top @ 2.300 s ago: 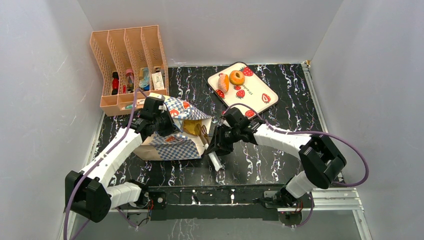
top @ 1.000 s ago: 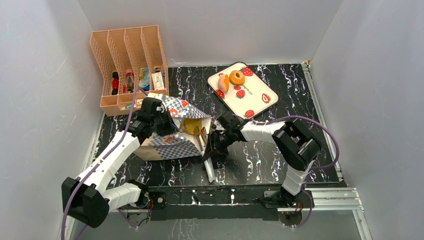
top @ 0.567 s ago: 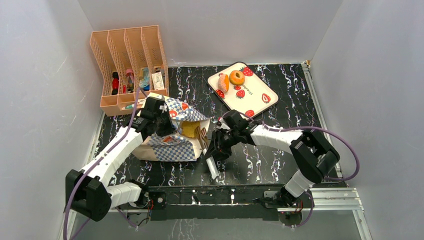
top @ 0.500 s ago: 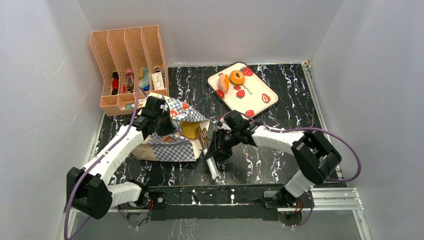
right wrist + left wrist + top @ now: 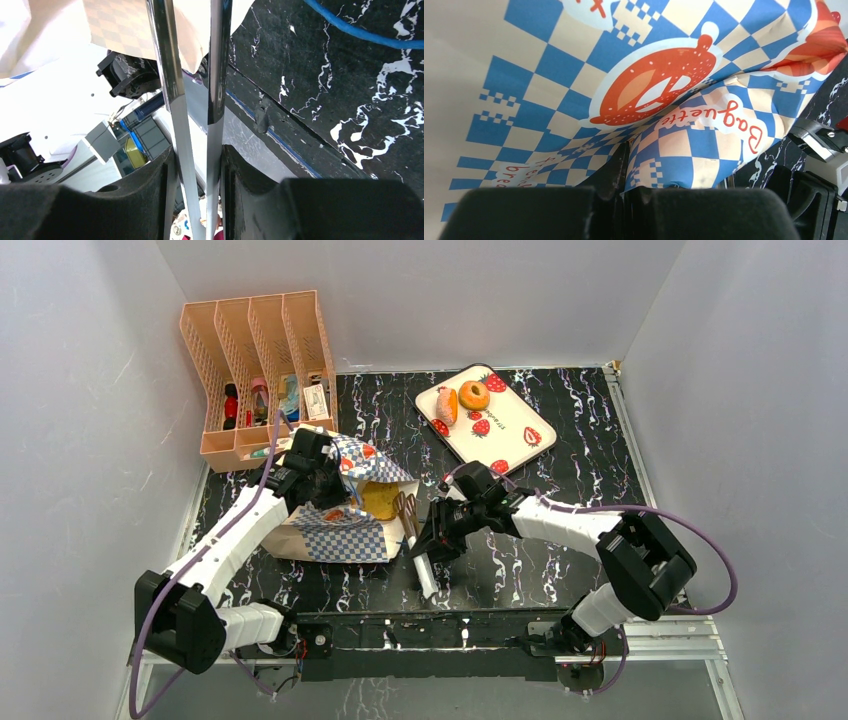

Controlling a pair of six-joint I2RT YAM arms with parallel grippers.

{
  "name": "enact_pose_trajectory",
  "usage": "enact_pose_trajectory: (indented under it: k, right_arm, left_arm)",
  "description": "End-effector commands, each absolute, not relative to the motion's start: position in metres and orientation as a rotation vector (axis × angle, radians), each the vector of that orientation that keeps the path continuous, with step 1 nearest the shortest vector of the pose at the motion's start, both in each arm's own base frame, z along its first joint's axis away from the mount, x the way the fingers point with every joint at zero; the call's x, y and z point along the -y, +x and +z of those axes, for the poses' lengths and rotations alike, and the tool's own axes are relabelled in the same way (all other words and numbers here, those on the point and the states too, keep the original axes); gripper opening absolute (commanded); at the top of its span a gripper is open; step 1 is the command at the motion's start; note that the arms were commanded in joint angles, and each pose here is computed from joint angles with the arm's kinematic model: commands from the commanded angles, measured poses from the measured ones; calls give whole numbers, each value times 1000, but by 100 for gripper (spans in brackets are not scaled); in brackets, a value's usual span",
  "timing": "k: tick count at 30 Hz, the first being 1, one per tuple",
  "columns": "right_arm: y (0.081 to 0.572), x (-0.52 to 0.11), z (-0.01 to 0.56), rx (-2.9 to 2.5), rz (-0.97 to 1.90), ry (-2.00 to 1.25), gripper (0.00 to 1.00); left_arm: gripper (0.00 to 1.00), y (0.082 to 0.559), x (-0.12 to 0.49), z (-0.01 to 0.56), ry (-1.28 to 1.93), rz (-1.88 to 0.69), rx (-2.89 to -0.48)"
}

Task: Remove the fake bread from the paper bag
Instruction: Pick up the fake bread from the paper bag.

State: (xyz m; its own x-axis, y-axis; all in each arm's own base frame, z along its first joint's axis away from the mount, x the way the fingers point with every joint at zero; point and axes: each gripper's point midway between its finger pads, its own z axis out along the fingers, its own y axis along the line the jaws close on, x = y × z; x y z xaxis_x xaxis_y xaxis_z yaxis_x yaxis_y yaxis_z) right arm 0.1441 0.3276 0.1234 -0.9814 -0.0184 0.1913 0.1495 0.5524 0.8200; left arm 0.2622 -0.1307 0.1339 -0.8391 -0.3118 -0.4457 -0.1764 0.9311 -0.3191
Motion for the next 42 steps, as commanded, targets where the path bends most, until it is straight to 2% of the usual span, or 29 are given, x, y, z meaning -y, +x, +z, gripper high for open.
enact_pose_trajectory:
  k: [1,6,10,21,36,42]
  right_arm:
    - [156,-341,152,2575,-1557,-39,22]
    - [156,-344,146,2551,-1544,-16,33]
    - [151,-343,137,2522,-1542,-1,37]
    - [144,-343,121,2478,-1520,-11,39]
    - [128,-339,140,2332,-1580,-87,40]
    - [131,-344,131,2289,-1573,-93,40]
  left_arm:
    - [0,266,125,145,-322,-351,-2526]
    - [0,265,136,156,-267,-459,-2475]
    - [0,263,146,160,-222,-534,-2466]
    - [0,255,159,163,-133,-625,-2494]
    - [0,247,158,167,-57,-640,-2477]
    - [0,243,160,166,-41,-662,-2469]
